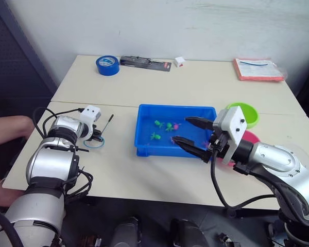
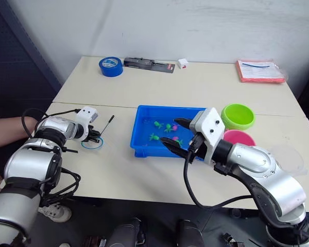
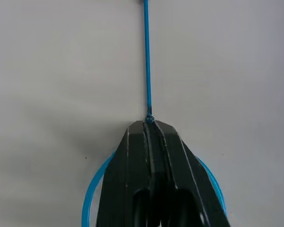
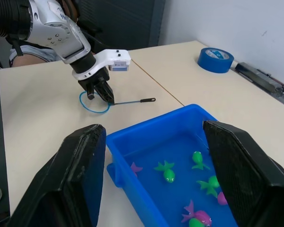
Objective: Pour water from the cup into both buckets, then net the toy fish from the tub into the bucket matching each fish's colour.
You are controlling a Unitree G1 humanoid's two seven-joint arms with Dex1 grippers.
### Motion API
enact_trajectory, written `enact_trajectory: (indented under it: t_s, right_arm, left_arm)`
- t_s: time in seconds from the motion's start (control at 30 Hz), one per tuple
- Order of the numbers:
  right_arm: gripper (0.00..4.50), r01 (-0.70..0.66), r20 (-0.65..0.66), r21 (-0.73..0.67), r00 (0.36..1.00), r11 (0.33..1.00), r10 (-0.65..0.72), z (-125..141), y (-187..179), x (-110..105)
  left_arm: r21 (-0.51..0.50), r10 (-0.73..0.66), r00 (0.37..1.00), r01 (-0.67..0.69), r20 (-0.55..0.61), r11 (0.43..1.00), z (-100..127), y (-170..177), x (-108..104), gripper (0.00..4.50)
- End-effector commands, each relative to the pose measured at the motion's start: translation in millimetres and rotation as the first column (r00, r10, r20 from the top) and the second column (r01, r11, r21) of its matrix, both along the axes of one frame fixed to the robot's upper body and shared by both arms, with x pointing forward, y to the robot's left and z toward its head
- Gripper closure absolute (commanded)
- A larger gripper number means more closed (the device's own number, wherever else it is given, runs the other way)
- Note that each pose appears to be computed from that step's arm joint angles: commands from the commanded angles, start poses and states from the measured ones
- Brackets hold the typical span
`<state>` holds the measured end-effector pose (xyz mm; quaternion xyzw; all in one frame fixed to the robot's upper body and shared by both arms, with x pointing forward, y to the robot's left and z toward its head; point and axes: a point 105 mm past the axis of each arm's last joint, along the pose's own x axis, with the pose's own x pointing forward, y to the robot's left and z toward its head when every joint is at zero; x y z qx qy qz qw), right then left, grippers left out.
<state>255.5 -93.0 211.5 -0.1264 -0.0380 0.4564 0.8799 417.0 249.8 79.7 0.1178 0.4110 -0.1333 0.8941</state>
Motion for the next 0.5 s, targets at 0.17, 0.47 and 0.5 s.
enact_trajectory:
  t_s: [0.17,0.47,0.5]
  right_arm:
    - [0.00,-0.021,0.052,-0.001,0.998,1.000,0.021,11.7,0.3,-5.9]
    - [0.00,-0.054,0.034,0.000,0.998,0.999,0.054,12.5,1.3,-4.8]
    - [0.00,-0.058,0.028,0.004,0.998,0.998,0.058,12.3,1.3,-4.8]
  left_arm:
    - [0.010,-0.032,0.996,0.032,0.089,0.999,33.7,1.4,12.5,4.46]
    - [-0.061,-0.108,0.980,0.120,0.170,0.991,67.9,6.5,14.4,4.46]
    - [-0.062,-0.092,0.980,0.104,0.176,0.993,69.2,9.7,14.3,4.46]
